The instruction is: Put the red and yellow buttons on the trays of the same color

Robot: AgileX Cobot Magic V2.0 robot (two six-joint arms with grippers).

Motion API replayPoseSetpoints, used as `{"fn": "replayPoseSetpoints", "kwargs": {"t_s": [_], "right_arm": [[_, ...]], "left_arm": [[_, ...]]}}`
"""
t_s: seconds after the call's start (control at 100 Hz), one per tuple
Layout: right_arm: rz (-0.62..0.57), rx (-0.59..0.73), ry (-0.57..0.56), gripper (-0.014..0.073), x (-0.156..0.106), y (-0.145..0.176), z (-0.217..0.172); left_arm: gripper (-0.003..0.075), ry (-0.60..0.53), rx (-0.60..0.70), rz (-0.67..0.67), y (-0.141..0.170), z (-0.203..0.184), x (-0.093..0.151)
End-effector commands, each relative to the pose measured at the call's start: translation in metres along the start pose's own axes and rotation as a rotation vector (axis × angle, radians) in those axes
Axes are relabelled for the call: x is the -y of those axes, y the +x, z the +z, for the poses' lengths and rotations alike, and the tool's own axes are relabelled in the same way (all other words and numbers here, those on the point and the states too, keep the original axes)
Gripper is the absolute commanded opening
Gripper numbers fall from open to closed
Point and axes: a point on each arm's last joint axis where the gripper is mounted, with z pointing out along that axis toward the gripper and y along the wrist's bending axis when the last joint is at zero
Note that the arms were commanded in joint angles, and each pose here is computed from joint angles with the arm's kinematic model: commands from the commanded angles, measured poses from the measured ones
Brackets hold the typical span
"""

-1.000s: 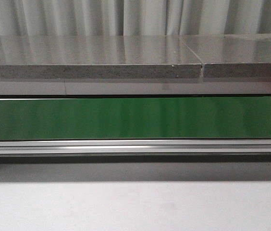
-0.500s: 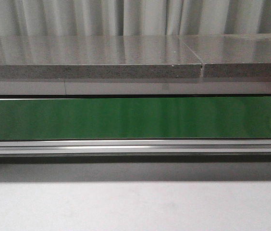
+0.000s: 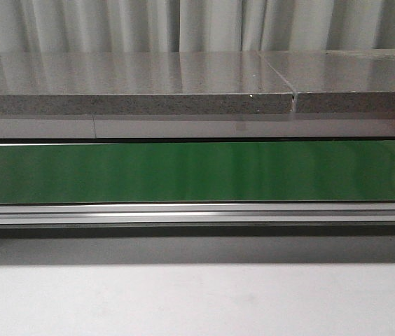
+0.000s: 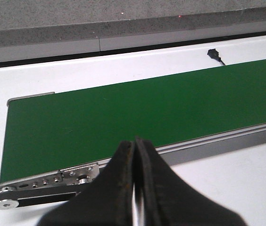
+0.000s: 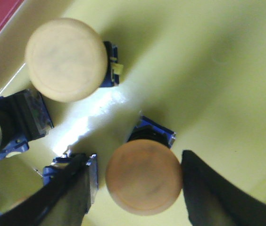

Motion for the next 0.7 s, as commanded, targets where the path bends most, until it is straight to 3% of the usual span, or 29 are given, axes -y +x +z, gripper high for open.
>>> {"fn": "replayPoseSetpoints", "kwargs": {"t_s": [0.0, 0.46, 0.56, 0.69], "right_arm": [[0.008, 0.096, -0.019, 0.0448, -0.001, -0.008, -0.022], [-0.052, 0.341, -0.075, 0.0428, -0.01, 0.009, -0.104], [-0.126, 0.39, -0.119, 0.0302, -0.025, 0.019, -0.122], [-0.242, 0.391, -0.192, 0.0024, -0.052, 0.034, -0.131]], "left_arm": [[-0.0021, 0.012, 0.086, -0.01, -0.013, -0.003, 0.001], [-0.0021, 0.012, 0.086, -0.01, -0.013, -0.003, 0.001], [-0.0021, 0.012, 0.086, -0.01, -0.013, -0.003, 0.001], [-0.0021, 0.012, 0.086, -0.01, -0.013, -0.003, 0.001]]}}
